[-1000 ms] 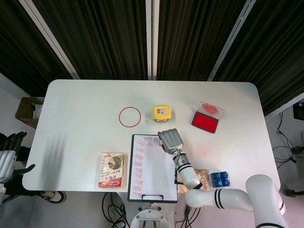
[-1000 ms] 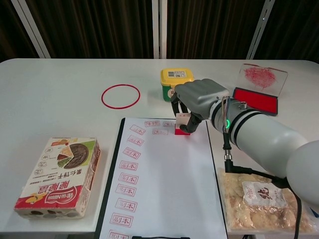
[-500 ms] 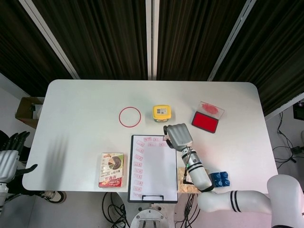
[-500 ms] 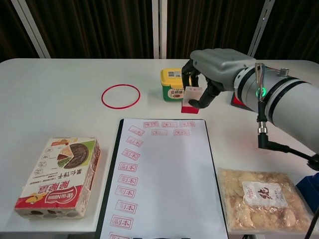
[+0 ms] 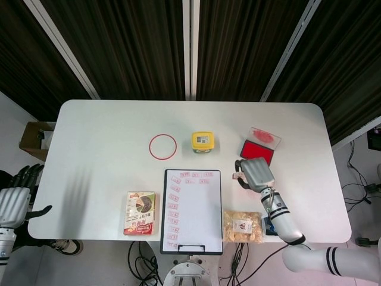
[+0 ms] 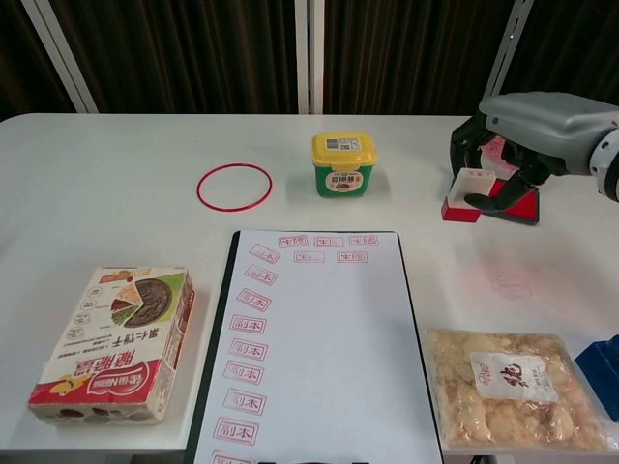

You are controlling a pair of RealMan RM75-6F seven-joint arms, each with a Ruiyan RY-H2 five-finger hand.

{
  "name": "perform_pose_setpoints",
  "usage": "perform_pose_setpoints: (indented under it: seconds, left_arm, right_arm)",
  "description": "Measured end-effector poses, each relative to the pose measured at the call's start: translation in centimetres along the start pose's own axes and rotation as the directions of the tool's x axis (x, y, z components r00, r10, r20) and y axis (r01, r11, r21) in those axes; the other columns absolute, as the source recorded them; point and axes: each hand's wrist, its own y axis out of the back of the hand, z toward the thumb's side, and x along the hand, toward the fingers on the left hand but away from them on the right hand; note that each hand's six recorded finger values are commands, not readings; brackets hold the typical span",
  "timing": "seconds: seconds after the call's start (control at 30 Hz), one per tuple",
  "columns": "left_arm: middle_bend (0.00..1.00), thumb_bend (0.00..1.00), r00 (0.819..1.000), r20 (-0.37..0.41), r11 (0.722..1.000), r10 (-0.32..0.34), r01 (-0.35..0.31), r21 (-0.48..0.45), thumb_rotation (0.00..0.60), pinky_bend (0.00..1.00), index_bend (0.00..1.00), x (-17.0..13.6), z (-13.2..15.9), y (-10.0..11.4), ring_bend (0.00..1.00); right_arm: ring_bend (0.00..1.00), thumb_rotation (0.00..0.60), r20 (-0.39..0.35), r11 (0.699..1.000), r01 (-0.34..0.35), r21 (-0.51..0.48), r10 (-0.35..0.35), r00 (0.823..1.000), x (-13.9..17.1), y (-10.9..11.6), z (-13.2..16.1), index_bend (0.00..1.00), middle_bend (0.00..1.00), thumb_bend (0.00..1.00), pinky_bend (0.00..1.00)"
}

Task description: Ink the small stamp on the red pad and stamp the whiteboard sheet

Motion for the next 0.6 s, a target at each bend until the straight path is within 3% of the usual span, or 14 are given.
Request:
perform_pose_setpoints:
  seconds: [0.13, 0.3, 0.6]
  left_arm:
    - [0.06, 0.00, 1.000, 0.006, 1.000, -0.003, 0.003, 0.002, 0.600, 0.16, 0.05, 0.1, 0.3, -0.2, 0.05]
    - [0.06, 0.00, 1.000, 0.010, 1.000, -0.001, 0.001, -0.002, 0.600, 0.16, 0.05, 0.1, 0.3, -0.2, 0.05]
    - [0.06, 0.00, 1.000, 0.012, 1.000, 0.001, -0.001, -0.004, 0.600, 0.16, 0.05, -0.1, 0.3, -0.3, 0.05]
  right_arm:
    - [0.97, 0.600, 0.011, 0.999, -0.028, 0.017, 0.028, 1.000, 1.2, -1.9, -2.1, 1.00, 0.95, 0.51, 1.00]
    - [0.97, 0.600, 0.023, 1.000, -0.008, 0.016, 0.007, 1.000, 2.0, -3.2, -3.9, 1.00, 0.95, 0.51, 1.00]
    - [0.97, 0.600, 0.023, 1.000, -0.030, 0.005, 0.030, 0.999, 2.1, -5.2, -4.6, 1.00, 0.95, 0.49, 1.00]
